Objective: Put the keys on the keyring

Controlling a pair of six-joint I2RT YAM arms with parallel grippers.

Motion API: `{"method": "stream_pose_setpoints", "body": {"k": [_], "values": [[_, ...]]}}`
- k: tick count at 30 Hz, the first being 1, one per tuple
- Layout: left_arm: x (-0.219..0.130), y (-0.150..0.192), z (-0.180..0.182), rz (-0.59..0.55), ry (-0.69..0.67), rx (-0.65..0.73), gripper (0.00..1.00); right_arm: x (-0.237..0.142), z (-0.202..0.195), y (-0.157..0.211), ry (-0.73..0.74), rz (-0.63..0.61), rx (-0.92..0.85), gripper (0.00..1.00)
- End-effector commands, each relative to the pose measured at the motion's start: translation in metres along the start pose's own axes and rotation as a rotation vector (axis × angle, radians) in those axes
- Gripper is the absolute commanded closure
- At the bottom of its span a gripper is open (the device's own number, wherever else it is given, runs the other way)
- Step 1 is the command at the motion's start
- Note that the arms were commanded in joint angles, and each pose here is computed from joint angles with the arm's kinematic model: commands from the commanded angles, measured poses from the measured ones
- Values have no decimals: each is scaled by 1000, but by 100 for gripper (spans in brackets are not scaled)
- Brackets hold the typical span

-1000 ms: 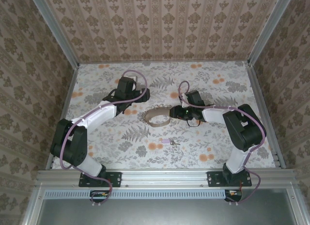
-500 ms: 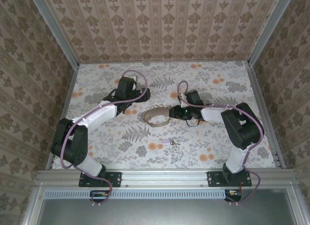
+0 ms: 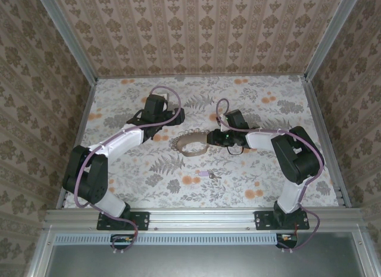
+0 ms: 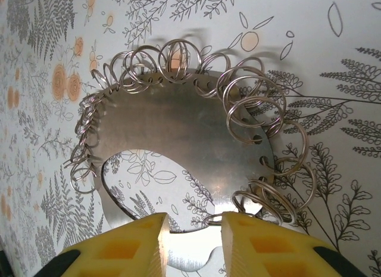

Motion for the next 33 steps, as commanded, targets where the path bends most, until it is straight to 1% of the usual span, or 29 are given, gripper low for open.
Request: {"method": "stream_pose_setpoints", "body": {"k": [1, 5, 10, 14, 23, 33], "values": [[3, -1, 3, -6, 7, -25, 6, 5, 4, 2, -4, 39, -18, 64], [3, -1, 4, -3, 7, -28, 6, -1, 5, 1, 23, 32, -32, 61], [1, 0, 4, 1, 9, -18, 6, -19, 6, -3, 91, 6, -39, 56], [-2, 1, 4, 9, 18, -9, 6, -28, 6, -2, 122, -12, -26, 56], [-8, 9, 2, 64, 52, 17, 9, -15, 8, -1, 51, -9, 13, 60], [-8, 16, 5, 88, 55, 0, 10, -1, 0, 5, 51, 19, 23, 61]]}}
Point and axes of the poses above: each hand's point on the last joint's axis, 136 mm out from that joint toward the fingers, its own x axis out along the fingers, its own z axis along the line the jaws close on, y = z × x, the point moved 6 cm from there along -x, back along the fingers, and after that the axes turned 15 degrees about -x, right-handed, at the moved point
